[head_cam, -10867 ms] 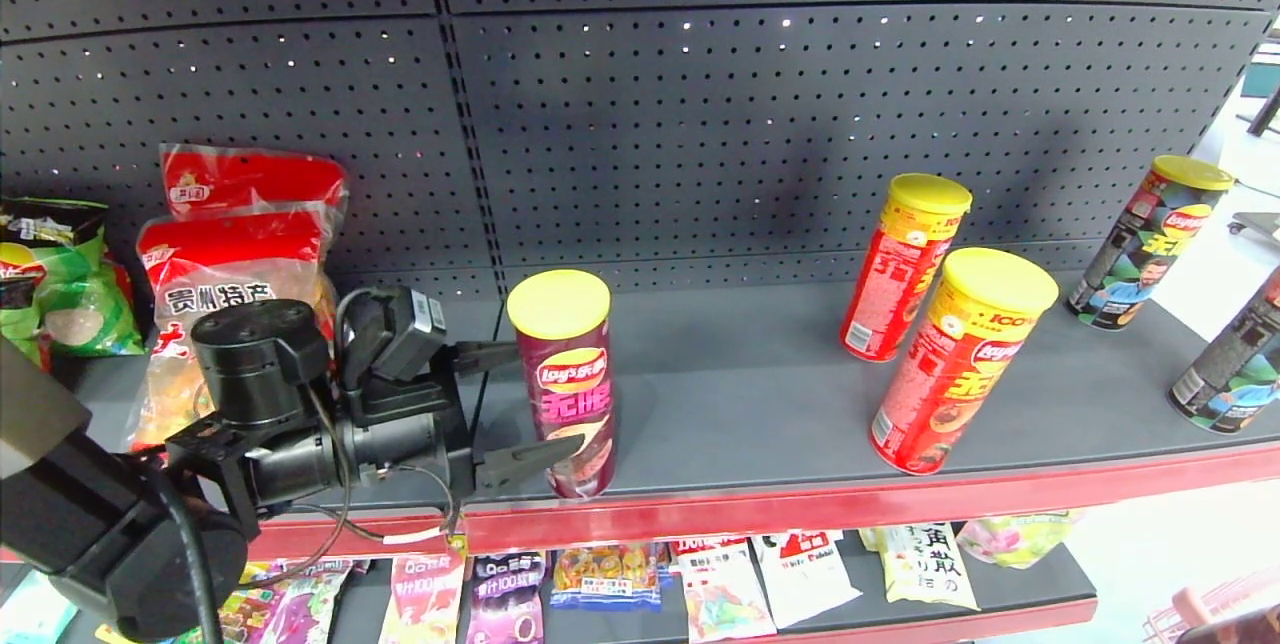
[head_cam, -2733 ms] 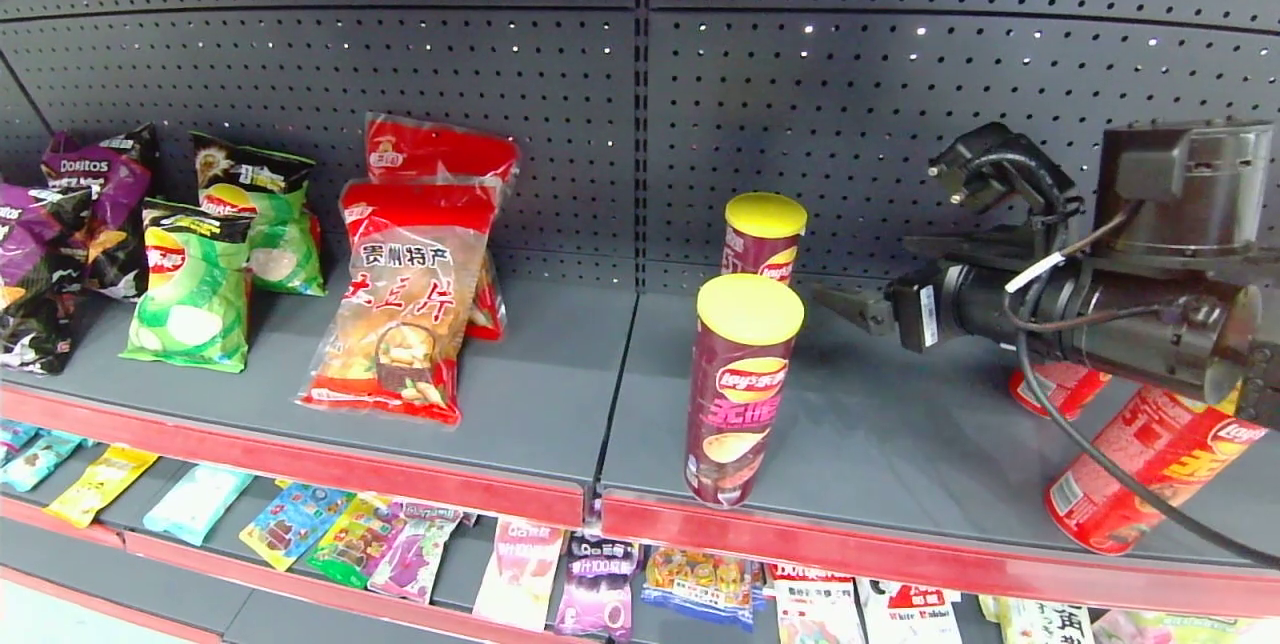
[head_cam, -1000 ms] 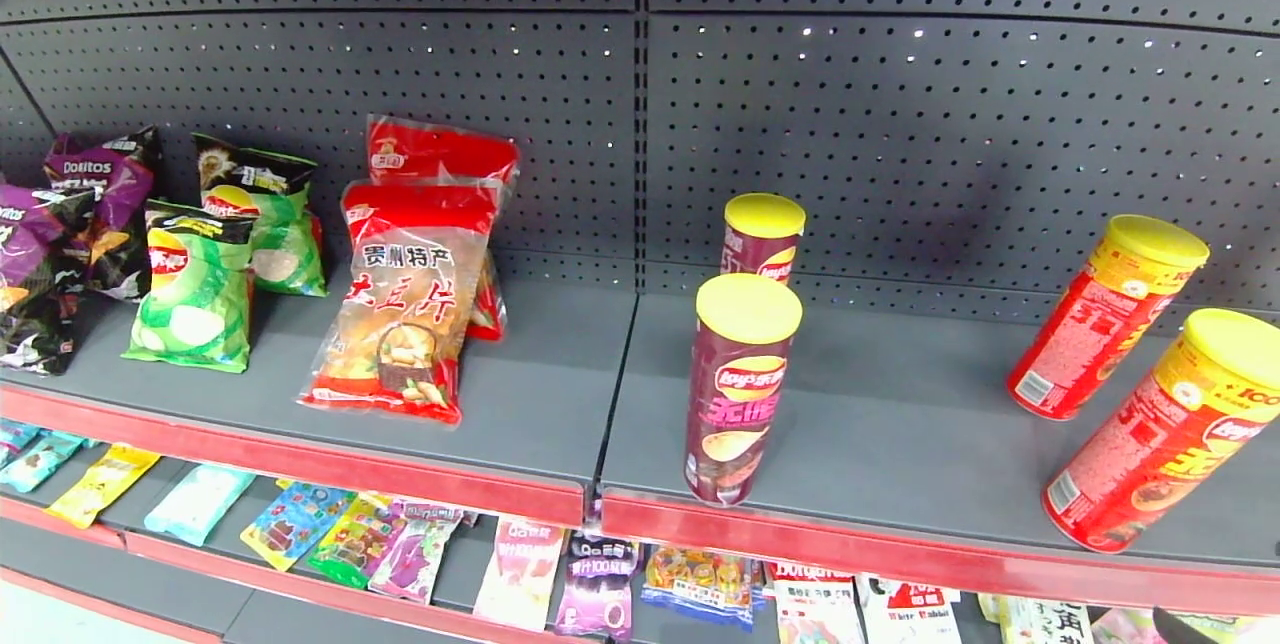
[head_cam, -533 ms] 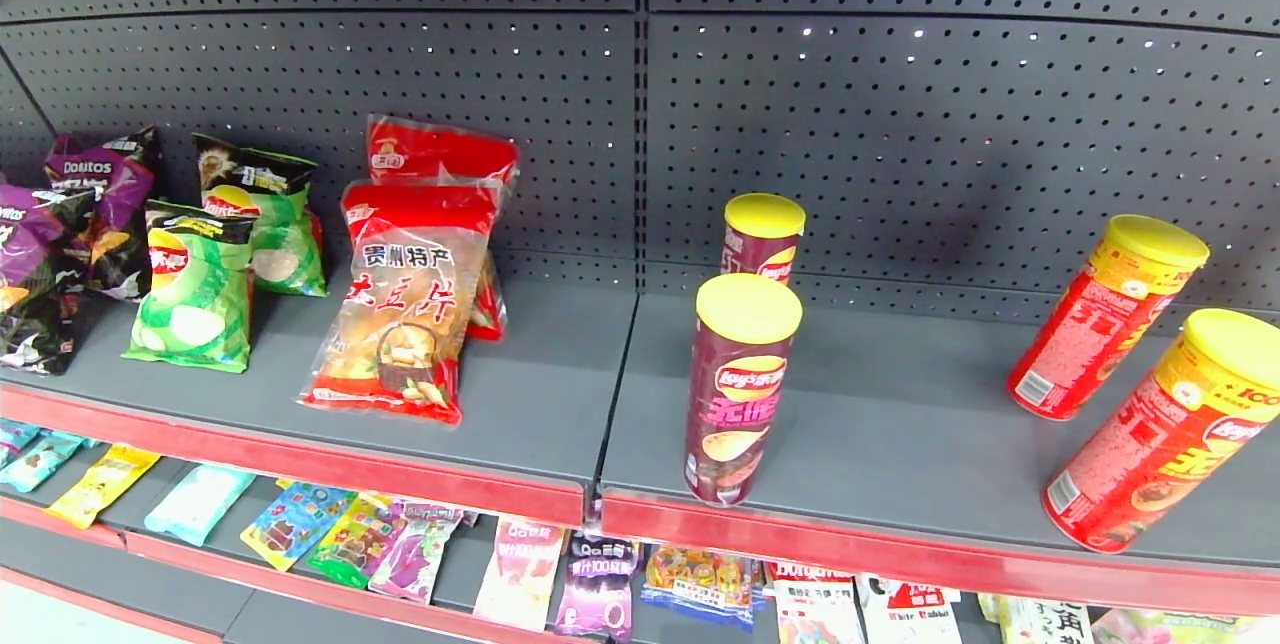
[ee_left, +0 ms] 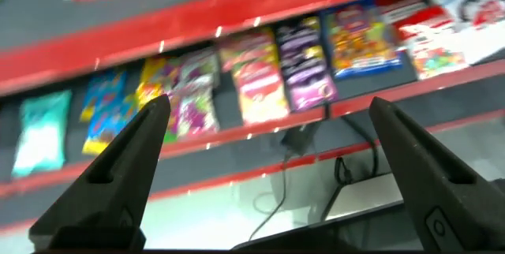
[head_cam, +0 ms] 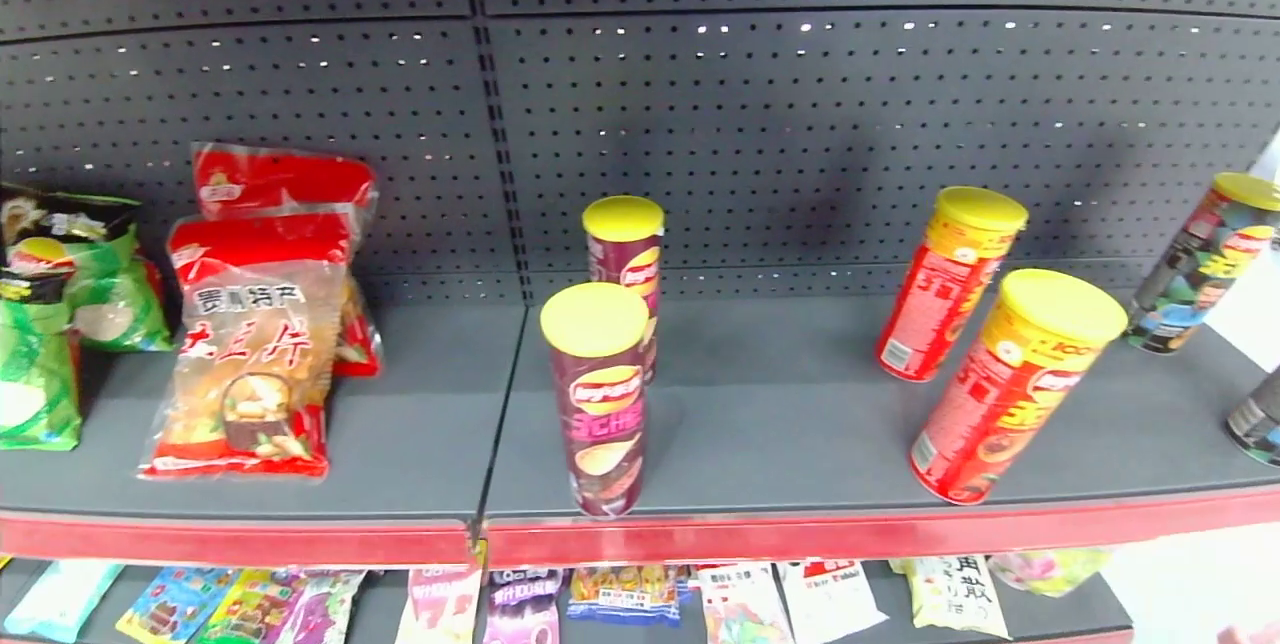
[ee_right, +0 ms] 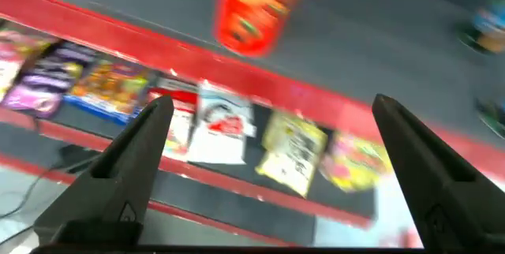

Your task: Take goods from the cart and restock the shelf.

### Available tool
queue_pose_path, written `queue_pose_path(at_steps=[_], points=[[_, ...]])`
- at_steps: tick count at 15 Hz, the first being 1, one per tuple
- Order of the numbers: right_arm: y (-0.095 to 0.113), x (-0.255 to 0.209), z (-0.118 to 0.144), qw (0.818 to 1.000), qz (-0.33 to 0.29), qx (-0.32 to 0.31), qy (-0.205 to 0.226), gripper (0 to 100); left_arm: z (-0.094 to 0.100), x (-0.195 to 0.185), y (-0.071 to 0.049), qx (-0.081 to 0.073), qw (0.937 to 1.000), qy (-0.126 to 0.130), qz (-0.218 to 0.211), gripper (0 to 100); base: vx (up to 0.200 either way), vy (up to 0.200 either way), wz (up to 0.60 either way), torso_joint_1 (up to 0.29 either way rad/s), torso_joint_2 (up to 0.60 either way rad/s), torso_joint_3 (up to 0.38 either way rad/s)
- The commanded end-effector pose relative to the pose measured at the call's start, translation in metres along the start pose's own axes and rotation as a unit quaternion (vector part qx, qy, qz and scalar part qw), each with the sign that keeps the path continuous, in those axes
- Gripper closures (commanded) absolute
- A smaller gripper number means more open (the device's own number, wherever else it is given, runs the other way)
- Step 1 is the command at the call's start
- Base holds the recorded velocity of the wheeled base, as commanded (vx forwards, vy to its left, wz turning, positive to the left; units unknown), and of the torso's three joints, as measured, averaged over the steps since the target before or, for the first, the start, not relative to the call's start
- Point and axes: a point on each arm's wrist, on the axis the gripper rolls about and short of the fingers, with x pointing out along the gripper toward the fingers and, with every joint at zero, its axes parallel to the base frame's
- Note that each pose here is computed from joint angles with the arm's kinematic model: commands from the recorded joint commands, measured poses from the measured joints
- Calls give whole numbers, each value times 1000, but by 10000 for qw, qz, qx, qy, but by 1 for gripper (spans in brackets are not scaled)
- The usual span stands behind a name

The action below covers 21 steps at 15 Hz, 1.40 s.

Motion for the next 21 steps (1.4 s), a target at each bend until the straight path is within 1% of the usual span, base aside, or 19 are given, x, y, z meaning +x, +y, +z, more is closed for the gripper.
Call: queue_pose_path(at_steps=[1,4,5,7,8,9,10,11,12,13,14,15,16,17,18,19,21], points=[[0,0,0,10000,9,-3,6,0,0,0,0,0,10000,-4,0,0,0,0,-600,7,7,2],[2,-1,-9,10000,7,10,-33,0,1,0,0,0,10000,10,-9,0,0,0,0,0,0,0],[3,-3,-12,9999,-20,20,-113,0,5,2,0,-2,9999,81,-105,0,0,0,0,0,0,0],[4,-6,-19,9995,-22,57,-316,0,27,14,3,-14,9996,31,-285,0,0,0,0,0,0,0],[4,-8,-20,9990,-52,133,-418,0,42,24,5,-59,9995,21,-306,0,0,0,0,0,0,0],[4,-10,-21,9980,-51,292,-550,0,60,39,8,-226,9992,48,-316,0,0,0,0,0,0,0],[5,-12,-23,9962,44,456,-740,0,71,53,10,-373,9987,106,-321,0,0,0,0,0,0,0],[5,-14,-24,9939,278,602,-876,0,78,66,11,-452,9983,162,-326,0,0,0,0,0,0,0],[6,-15,-24,9927,305,690,-939,0,82,76,11,-482,9979,230,-353,0,0,0,0,0,0,0],[5,-15,-24,9933,252,693,-890,0,86,85,10,-520,9972,295,-439,0,0,0,0,0,0,0],[5,-13,-23,9945,230,686,-754,0,92,96,7,-634,9958,373,-553,0,0,0,0,0,0,0],[5,-12,-22,9950,233,682,-693,0,95,104,4,-706,9944,468,-630,0,0,0,0,0,0,0],[5,-10,-22,9955,255,673,-612,0,98,116,0,-785,9927,637,-657,0,0,0,0,0,0,0],[5,-10,-21,9958,269,661,-576,0,98,121,-1,-807,9921,716,-643,0,0,0,0,0,0,0],[5,-9,-21,9958,309,653,-568,0,95,132,-3,-892,9898,913,-628,0,0,0,0,0,0,0],[6,-9,-22,9958,310,653,-561,0,94,138,-4,-924,9885,1022,-617,0,0,0,0,0,0,0],[6,-9,-22,9957,310,661,-568,0,94,153,-5,-914,9871,1159,-623,0,0,0,0,0,0,0]])
